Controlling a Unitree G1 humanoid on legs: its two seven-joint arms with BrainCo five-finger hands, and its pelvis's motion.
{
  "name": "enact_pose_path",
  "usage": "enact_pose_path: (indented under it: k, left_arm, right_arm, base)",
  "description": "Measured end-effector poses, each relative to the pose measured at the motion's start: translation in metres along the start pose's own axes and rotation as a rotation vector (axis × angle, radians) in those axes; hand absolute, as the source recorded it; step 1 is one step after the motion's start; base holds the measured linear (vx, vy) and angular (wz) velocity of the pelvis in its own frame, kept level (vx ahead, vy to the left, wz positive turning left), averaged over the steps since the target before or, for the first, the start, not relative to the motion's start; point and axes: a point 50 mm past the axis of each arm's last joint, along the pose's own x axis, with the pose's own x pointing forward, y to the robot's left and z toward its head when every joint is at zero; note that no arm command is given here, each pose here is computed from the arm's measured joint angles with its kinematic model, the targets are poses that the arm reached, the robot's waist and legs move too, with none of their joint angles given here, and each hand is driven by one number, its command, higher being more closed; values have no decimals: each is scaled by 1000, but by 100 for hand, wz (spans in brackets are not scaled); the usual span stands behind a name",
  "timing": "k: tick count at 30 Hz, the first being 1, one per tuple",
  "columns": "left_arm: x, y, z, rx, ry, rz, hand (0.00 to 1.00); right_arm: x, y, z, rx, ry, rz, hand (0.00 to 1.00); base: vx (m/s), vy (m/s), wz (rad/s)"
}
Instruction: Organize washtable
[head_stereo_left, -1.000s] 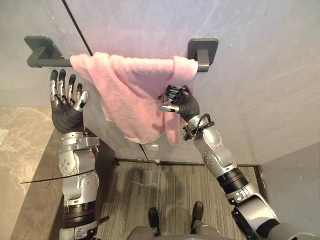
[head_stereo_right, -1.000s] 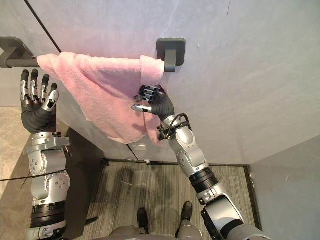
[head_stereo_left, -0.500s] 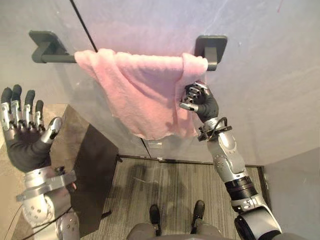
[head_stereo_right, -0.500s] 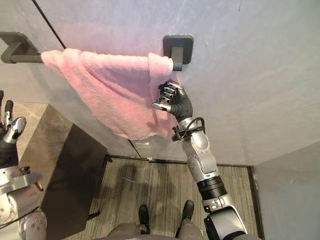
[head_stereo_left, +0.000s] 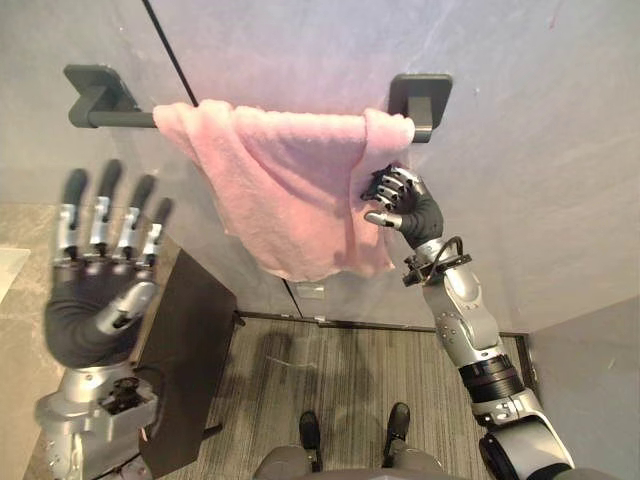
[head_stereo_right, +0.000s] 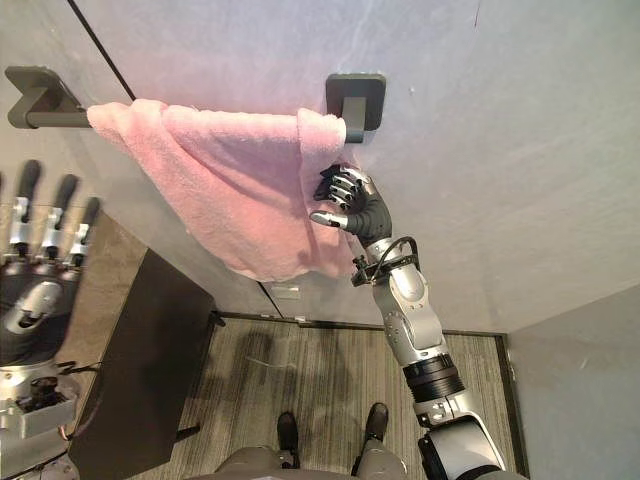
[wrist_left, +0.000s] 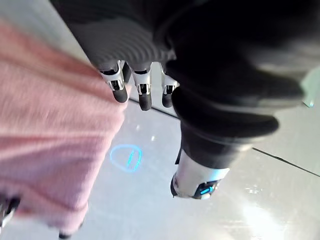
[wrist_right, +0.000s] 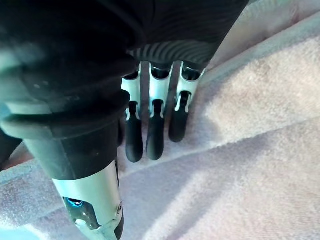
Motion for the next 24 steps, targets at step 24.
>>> enact_pose_path:
  k: [24]
  left_arm:
    - [70, 68, 24, 418, 103, -76, 0]
  right_arm:
    - [-18, -34, 22, -46, -57, -105, 0]
  base:
    - [8, -3, -4]
